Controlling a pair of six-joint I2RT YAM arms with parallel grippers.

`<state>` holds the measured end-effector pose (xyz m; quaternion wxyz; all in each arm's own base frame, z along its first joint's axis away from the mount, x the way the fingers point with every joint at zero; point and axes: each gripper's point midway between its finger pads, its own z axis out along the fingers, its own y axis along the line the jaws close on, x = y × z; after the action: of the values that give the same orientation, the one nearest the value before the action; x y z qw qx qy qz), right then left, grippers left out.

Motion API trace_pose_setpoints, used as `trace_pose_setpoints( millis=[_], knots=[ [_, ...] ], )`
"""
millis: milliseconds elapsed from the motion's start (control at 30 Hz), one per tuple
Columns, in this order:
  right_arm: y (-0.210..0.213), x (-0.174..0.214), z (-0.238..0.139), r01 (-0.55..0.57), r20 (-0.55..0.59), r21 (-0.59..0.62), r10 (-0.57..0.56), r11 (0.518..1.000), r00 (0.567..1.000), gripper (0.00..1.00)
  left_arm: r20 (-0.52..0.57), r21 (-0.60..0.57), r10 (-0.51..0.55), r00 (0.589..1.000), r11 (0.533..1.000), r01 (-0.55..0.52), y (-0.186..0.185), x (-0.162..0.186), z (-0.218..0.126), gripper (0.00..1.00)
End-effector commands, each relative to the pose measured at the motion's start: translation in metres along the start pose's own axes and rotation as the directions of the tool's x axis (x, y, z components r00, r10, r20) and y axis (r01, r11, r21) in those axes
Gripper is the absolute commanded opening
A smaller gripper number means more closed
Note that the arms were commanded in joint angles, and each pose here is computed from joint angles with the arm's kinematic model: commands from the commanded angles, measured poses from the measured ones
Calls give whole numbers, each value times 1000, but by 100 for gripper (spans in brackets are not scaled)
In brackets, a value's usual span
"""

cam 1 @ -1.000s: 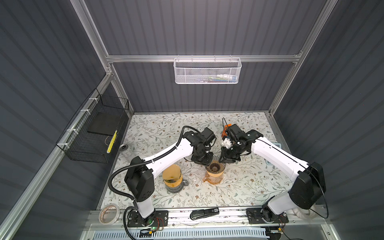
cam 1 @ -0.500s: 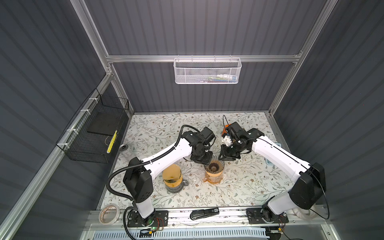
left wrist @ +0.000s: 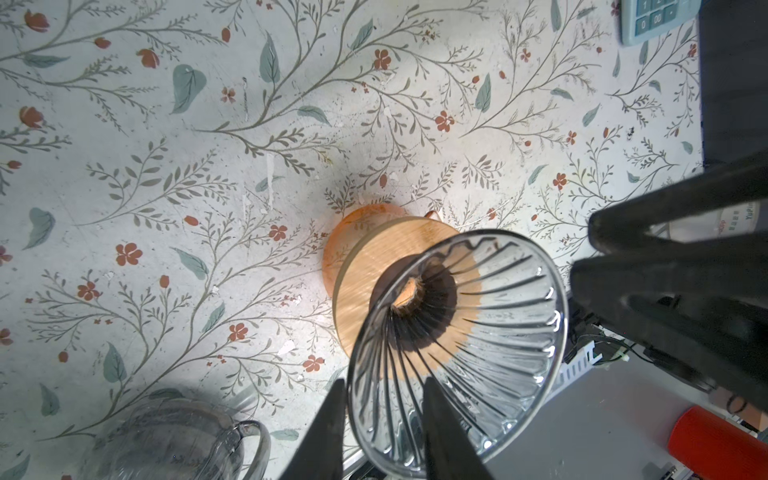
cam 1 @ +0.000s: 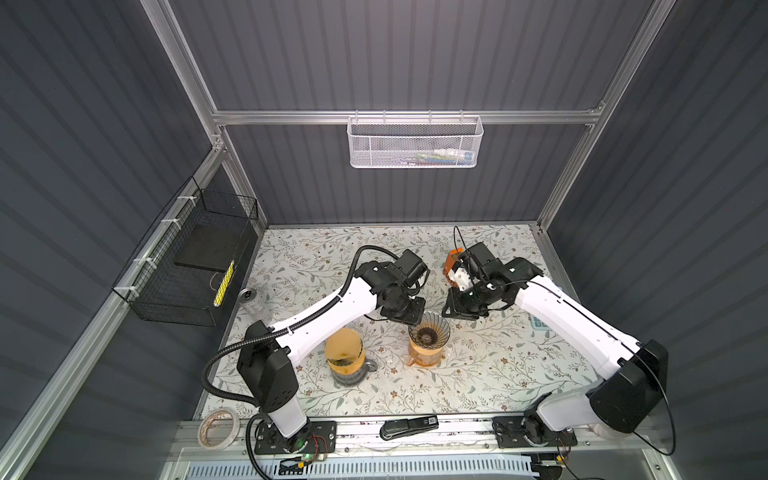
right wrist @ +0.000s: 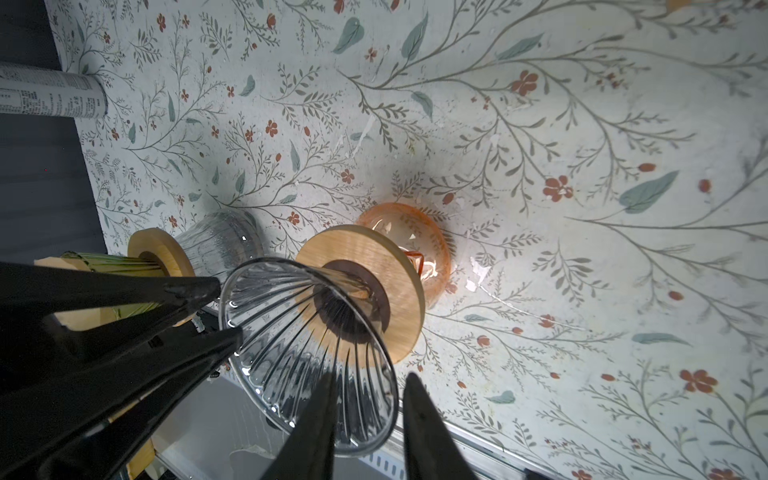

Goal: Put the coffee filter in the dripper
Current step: 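Move the right gripper to the orange COFFEE box while the left gripper rises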

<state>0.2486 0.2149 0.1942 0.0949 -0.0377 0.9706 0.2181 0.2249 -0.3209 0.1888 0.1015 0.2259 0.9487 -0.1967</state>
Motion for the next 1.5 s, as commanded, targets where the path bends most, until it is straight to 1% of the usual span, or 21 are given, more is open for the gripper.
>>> trace_pose_setpoints(
  millis=[0,67,167,267,333,367,500,600,667,733,833,933,1033,1233,1467],
  knots=[
    [-6,-18,-26,20,108,57,-26,998,994,29,78,2,11,997,1000,-11,-4,-9,-21,32],
    [-10,-27,-36,13,146,71,-23,997,989,29,104,-21,-4,995,1000,6,-4,-18,-31,32],
    [-15,-41,-50,18,213,67,-32,998,977,30,158,-2,-1,987,1000,1,-13,-37,-45,32],
    [-24,-52,-57,18,264,63,-34,998,964,30,225,10,-17,974,1000,15,-13,-55,-53,34],
    [-32,-60,-60,7,296,70,-27,998,955,30,272,52,-41,961,998,27,-18,-68,-52,36],
    [-34,-65,-60,19,316,68,-39,998,948,30,288,84,-57,956,996,35,-21,-75,-50,36],
    [-47,-83,-55,35,390,91,-68,995,918,33,330,172,-109,938,984,54,-28,-101,-45,36],
    [-59,-97,-46,13,407,108,-56,994,912,29,347,230,-156,925,970,78,-25,-116,-47,36],
    [-65,-103,-40,8,410,117,-55,993,911,27,359,260,-185,915,961,92,-20,-124,-51,36],
    [-67,-109,-32,26,418,121,-74,992,905,27,375,277,-198,906,956,94,-16,-129,-58,36],
    [-74,-116,-17,40,412,141,-95,989,906,27,392,259,-205,897,960,106,-5,-130,-63,38],
    [-85,-120,0,25,372,164,-86,986,924,26,395,248,-218,892,961,125,6,-132,-64,38],
    [-89,-122,20,35,326,165,-88,986,941,26,405,251,-233,884,958,137,13,-137,-63,38],
    [-106,-129,49,32,264,218,-91,975,960,23,381,249,-250,890,955,161,24,-141,-52,38],
    [-121,-138,72,25,230,269,-89,963,969,21,342,257,-275,898,947,192,36,-145,-39,38]
  ],
)
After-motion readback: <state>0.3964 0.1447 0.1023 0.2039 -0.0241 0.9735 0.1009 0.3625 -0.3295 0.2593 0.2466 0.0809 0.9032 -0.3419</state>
